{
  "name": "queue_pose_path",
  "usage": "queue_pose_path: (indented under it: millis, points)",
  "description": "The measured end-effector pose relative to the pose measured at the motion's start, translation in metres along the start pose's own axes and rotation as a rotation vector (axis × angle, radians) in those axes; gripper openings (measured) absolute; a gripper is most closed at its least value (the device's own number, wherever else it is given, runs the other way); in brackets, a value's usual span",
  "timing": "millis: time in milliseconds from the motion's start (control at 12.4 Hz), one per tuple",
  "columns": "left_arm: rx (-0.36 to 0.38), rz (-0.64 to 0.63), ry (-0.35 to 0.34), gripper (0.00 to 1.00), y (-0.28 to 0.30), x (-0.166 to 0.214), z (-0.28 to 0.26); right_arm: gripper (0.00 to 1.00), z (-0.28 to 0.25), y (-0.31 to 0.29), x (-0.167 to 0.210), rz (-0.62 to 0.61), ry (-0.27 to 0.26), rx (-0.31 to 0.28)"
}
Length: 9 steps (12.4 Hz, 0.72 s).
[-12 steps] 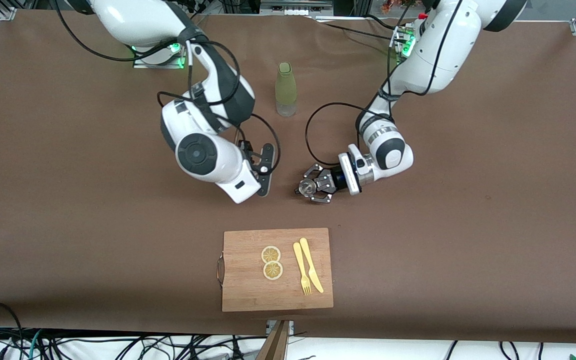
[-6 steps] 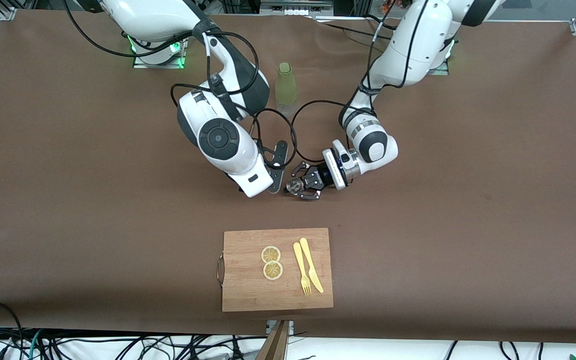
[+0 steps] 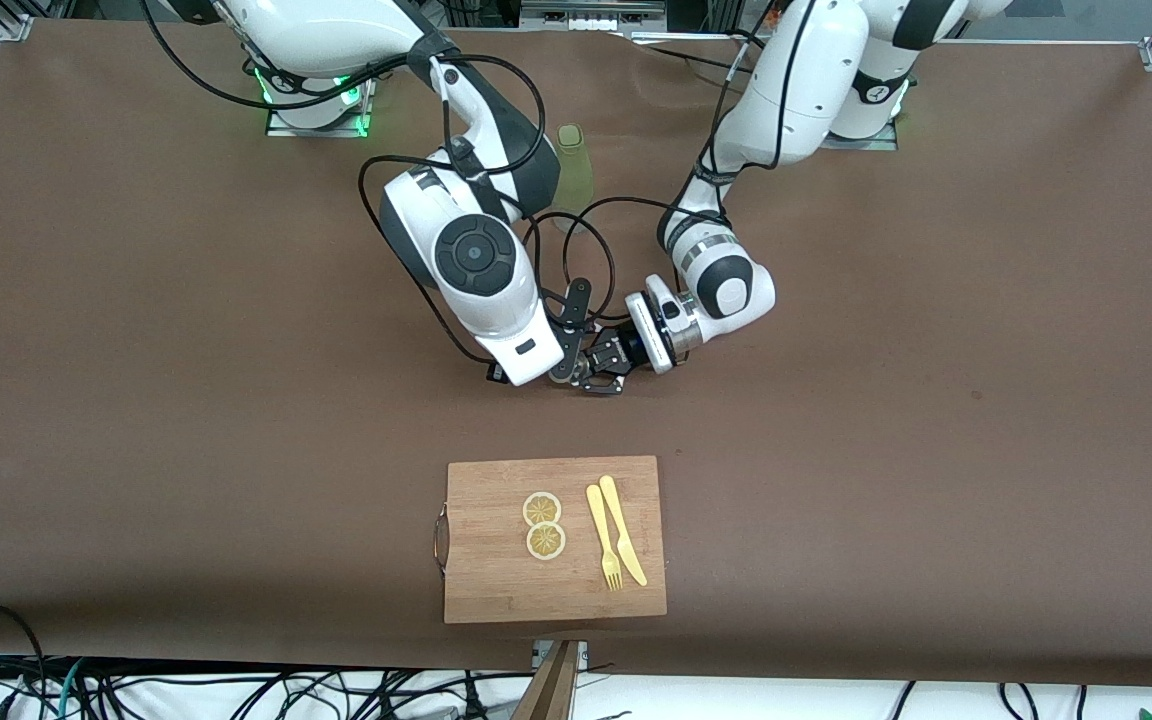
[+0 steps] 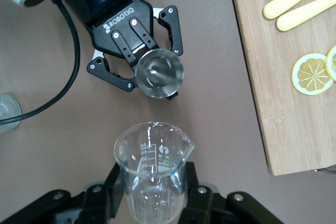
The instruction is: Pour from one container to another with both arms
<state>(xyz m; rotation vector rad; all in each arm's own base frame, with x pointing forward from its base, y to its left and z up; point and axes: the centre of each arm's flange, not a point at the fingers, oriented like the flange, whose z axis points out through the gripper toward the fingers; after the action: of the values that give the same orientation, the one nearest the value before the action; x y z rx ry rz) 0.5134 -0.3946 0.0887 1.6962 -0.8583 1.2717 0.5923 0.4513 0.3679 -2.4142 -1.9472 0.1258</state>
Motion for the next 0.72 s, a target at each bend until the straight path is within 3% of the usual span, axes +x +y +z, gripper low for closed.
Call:
queue_pose_path:
  millis: [723]
  points:
    - [0.016,0.018,0.001,0.09,0.014,0.002,0.012,0.48,0.007,-0.009,0.012,-0.037,-0.076,-0.106]
